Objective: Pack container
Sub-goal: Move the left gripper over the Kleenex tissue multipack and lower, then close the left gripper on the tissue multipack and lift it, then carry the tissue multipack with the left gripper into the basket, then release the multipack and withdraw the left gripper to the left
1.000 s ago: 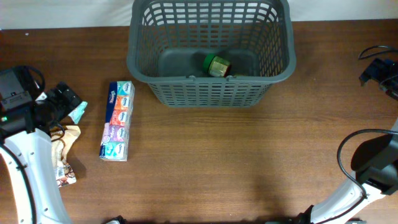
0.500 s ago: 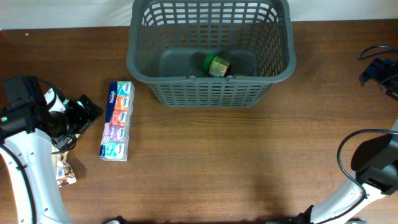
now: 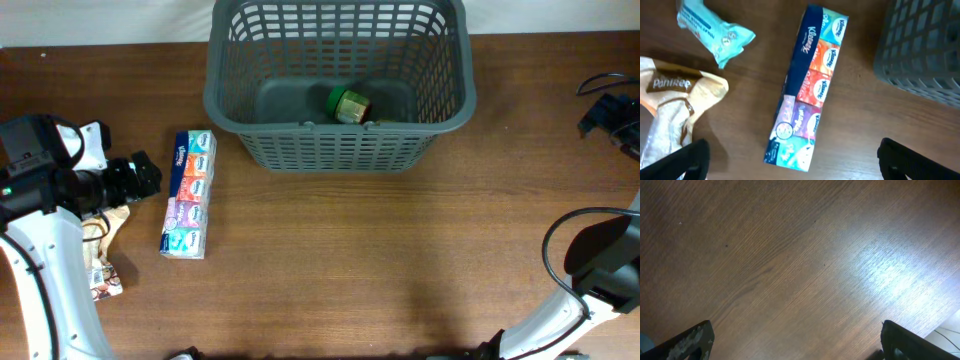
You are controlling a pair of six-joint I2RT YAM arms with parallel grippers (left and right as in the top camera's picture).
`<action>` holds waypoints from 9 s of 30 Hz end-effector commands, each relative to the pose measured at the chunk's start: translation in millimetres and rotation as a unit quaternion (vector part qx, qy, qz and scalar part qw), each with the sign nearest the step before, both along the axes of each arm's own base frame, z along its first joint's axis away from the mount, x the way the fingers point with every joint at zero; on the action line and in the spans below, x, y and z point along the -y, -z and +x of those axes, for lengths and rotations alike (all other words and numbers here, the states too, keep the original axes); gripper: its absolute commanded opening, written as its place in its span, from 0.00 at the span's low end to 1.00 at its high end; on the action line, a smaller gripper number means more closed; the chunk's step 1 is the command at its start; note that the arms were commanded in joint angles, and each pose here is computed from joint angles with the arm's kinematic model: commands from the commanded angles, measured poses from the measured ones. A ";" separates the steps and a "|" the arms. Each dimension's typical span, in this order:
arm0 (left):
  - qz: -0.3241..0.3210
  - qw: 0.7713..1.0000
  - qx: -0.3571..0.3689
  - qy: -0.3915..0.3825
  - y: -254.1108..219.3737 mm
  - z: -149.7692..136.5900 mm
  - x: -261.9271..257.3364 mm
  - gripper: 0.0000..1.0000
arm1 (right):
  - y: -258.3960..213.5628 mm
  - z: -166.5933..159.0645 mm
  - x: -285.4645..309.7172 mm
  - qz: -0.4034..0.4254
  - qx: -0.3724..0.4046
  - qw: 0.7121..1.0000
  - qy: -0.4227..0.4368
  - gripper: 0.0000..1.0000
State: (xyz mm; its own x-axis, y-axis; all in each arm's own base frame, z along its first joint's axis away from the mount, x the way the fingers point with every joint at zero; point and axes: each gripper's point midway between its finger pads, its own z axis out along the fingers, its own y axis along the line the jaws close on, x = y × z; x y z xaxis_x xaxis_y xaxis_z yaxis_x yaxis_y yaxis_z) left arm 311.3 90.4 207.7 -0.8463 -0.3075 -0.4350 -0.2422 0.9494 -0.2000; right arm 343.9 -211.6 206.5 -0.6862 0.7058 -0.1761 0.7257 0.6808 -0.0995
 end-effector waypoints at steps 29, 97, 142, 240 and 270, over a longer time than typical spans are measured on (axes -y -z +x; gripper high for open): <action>0.021 0.973 -0.141 0.184 100.9 29.8 45.8 0.99 | -2.5 -3.3 3.5 -0.010 -0.001 1.000 0.006 0.99; 0.014 0.975 -0.198 0.099 127.8 66.8 25.3 0.02 | -2.5 -3.4 3.4 -0.010 -0.001 1.000 0.006 0.99; -0.047 0.901 0.309 0.301 -214.5 150.6 299.6 0.02 | -2.5 -3.2 3.4 -0.009 -0.001 1.000 0.006 0.99; -0.010 0.826 -0.098 -0.556 45.0 37.3 -77.7 1.00 | -2.5 -3.3 3.4 -0.009 -0.001 1.000 0.006 0.99; -0.066 0.869 -0.126 -0.474 144.1 85.8 -121.4 1.00 | -2.5 -3.3 3.4 -0.009 -0.001 1.000 0.006 0.99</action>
State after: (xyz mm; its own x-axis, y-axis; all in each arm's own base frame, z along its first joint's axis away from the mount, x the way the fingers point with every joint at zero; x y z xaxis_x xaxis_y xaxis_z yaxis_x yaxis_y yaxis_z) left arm 397.2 204.2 74.2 -0.2332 -0.9595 -0.1580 -0.9547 0.2568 -0.1505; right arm 344.2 -212.3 206.5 -0.6858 0.7054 -0.1792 0.7261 0.6801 -0.1016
